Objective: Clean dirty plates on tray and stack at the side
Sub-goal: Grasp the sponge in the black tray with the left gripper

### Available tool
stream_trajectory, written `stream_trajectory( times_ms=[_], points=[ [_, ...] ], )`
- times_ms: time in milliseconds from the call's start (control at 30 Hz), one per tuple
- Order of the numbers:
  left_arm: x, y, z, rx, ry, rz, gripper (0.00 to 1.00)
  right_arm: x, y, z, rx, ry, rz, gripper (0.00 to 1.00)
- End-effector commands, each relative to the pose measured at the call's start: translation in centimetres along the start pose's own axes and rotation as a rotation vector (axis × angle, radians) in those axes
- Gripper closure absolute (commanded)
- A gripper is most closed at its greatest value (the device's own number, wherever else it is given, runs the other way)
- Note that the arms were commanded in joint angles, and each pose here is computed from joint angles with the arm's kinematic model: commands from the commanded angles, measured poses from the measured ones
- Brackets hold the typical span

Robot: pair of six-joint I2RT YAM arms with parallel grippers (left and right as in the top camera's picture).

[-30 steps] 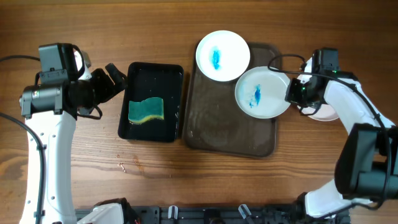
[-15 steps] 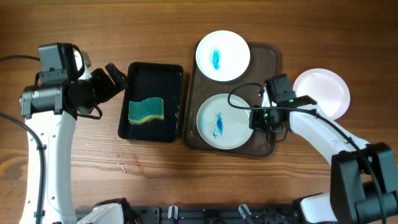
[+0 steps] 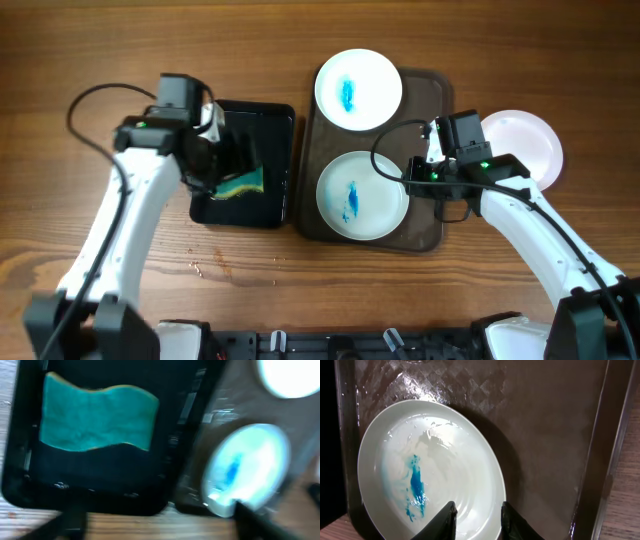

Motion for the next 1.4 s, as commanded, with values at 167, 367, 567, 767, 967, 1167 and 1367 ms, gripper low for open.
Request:
stream_trajectory(
  times_ms=[167,367,567,767,967,1167,1367],
  points=[
    [-3.2,4.9,9.1,-0.372,-0.038,-0.147,0.37,-0.4,0.0,-0.6,0.014,-0.01,-0.016,0.7],
    [-1.9,6.3,13.2,-0.425,0.078,-0.148,0.87,-0.1,-0.1,-0.6,0.017,0.0,-0.013,0.69],
    [-2.3,4.7,11.5,-0.379,0.118,-0.1,0.96,-0.1,-0.1,-0.6,0.018,0.001,-0.014,0.7],
    [-3.6,1.3,7.8,-0.252,0.091,-0.071,0.96,-0.1,-0.1,-0.6,0.018,0.001,-0.013,0.7],
    [-3.6,2.0,9.5,-0.26,0.051,-0.063,0.96,-0.2,-0.1,-0.6,0.022,-0.001,-0.014,0.7],
    [-2.8,3.5,11.3,-0.279,0.029,-0.058,0.96,-0.1,-0.1,-0.6,0.022,0.0,-0.014,0.71],
    [-4.4,0.9,5.5,-0.25,-0.016,-0.051,0.96,-0.1,-1.4,-0.7,0.105,-0.005,0.005,0.74]
  ],
)
Point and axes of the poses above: each gripper's point midway between its finger pads, its own z axis out along the fingers, its own y axis along the line the jaws close on, x = y × z, the point moved 2 cm from there along -z, back along the fingers, and after that the axes turned 5 degrees about -z, right-handed, at the moved point
